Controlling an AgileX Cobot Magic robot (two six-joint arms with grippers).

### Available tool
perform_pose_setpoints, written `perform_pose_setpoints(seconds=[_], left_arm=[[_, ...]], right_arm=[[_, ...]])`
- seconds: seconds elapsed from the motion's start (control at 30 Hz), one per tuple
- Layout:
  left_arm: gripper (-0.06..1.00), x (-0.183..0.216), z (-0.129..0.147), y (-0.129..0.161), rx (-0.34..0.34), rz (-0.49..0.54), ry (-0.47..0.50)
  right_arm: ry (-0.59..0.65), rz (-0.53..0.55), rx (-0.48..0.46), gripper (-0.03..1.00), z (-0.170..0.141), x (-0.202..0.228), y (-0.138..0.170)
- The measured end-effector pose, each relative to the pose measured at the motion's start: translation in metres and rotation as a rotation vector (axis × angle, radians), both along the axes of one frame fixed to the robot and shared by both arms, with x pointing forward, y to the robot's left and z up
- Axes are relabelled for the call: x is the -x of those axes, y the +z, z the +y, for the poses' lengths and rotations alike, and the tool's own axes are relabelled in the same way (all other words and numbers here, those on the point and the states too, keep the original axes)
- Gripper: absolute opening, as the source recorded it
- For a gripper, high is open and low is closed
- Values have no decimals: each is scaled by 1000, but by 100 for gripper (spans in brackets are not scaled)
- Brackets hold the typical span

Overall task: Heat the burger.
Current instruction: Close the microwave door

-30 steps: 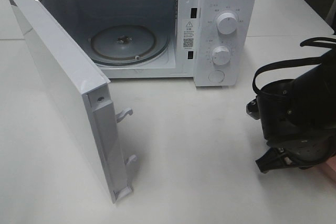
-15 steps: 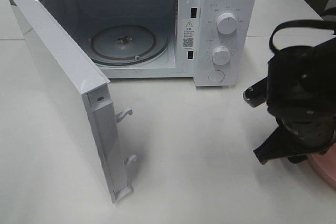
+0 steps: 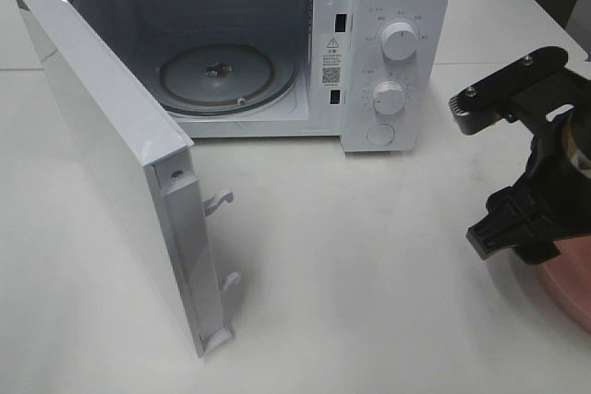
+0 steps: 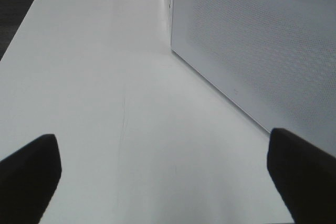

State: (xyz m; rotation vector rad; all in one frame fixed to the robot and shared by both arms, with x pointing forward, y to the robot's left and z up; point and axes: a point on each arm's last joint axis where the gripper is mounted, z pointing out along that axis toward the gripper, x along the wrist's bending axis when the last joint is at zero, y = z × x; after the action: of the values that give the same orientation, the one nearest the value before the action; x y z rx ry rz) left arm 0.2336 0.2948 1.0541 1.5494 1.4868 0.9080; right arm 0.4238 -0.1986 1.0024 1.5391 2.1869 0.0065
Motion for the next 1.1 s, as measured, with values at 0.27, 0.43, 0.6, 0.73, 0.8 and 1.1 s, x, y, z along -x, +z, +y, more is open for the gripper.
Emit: perform_pose_setpoints(seconds=[0.27, 0.43, 0.6, 0.73, 0.8, 1.1], left_arm=[[99, 0, 0, 0, 0, 0, 0], [99, 0, 0, 0, 0, 0, 0], [99, 0, 0, 0, 0, 0, 0], [99, 0, 0, 0, 0, 0, 0], [99, 0, 0, 0, 0, 0, 0], [99, 0, 0, 0, 0, 0, 0]], right_arm=[[97, -32, -137, 77, -7, 23, 30], [152, -64, -206, 77, -14, 38, 46], [156, -107, -238, 77, -25, 52, 60], [159, -134, -275, 77, -36, 67, 71], [158, -138, -279, 77, -38, 70, 72], [146, -212, -333, 77, -65, 103, 85]])
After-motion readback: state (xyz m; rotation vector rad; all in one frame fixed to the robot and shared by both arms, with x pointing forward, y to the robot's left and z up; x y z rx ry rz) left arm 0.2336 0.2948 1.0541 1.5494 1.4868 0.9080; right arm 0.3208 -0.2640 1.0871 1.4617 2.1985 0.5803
